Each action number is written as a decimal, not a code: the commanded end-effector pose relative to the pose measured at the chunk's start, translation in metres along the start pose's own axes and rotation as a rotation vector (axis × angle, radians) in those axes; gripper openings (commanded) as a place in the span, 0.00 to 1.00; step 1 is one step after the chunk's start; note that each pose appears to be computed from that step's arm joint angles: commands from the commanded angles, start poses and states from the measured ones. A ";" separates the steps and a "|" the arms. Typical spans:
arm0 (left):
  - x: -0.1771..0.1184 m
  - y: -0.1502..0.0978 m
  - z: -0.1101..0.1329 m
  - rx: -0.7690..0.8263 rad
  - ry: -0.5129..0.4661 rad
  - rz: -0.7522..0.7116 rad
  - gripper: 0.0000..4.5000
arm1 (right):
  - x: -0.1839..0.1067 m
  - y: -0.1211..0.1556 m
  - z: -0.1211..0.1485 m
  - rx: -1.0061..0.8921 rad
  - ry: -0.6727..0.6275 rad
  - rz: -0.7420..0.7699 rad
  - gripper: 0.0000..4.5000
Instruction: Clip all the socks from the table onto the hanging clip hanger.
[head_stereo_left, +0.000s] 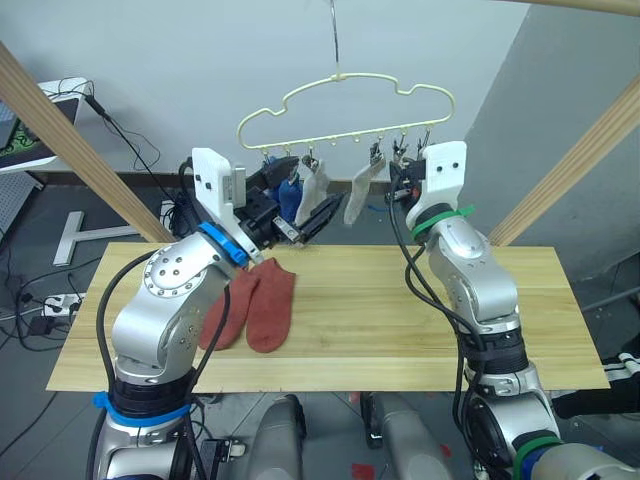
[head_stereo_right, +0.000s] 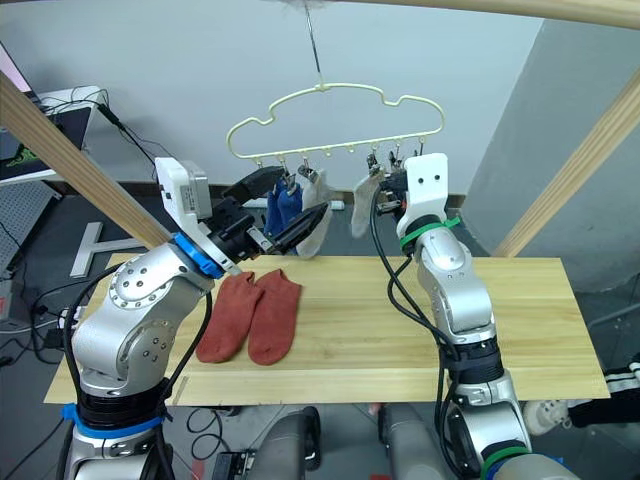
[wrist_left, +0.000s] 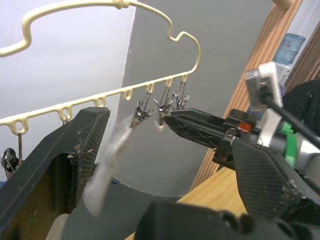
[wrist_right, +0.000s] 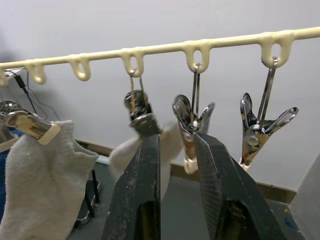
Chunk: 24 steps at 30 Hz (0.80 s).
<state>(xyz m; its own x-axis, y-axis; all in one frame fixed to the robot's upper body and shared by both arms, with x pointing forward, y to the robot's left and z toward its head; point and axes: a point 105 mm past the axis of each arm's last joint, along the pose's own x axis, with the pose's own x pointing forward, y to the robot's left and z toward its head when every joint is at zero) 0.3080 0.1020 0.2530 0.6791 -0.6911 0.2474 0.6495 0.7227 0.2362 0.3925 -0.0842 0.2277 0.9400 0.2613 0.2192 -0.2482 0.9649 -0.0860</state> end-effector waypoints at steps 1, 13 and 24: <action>-0.002 -0.002 0.014 0.028 -0.040 -0.009 1.00 | 0.005 -0.005 0.017 -0.009 -0.072 -0.030 0.24; -0.002 -0.001 0.017 0.032 -0.041 -0.009 1.00 | 0.017 -0.002 0.020 -0.009 -0.094 -0.040 0.24; 0.000 0.000 0.021 0.036 -0.051 -0.004 1.00 | 0.023 -0.003 0.025 -0.036 -0.113 -0.060 0.24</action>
<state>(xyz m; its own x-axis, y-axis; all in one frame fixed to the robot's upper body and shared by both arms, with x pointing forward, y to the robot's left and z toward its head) 0.3094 0.1030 0.2582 0.6846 -0.6858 0.2471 0.6456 0.7278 0.2314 0.4114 -0.0781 0.2405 0.9373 0.2216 0.2692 -0.2024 0.9745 -0.0973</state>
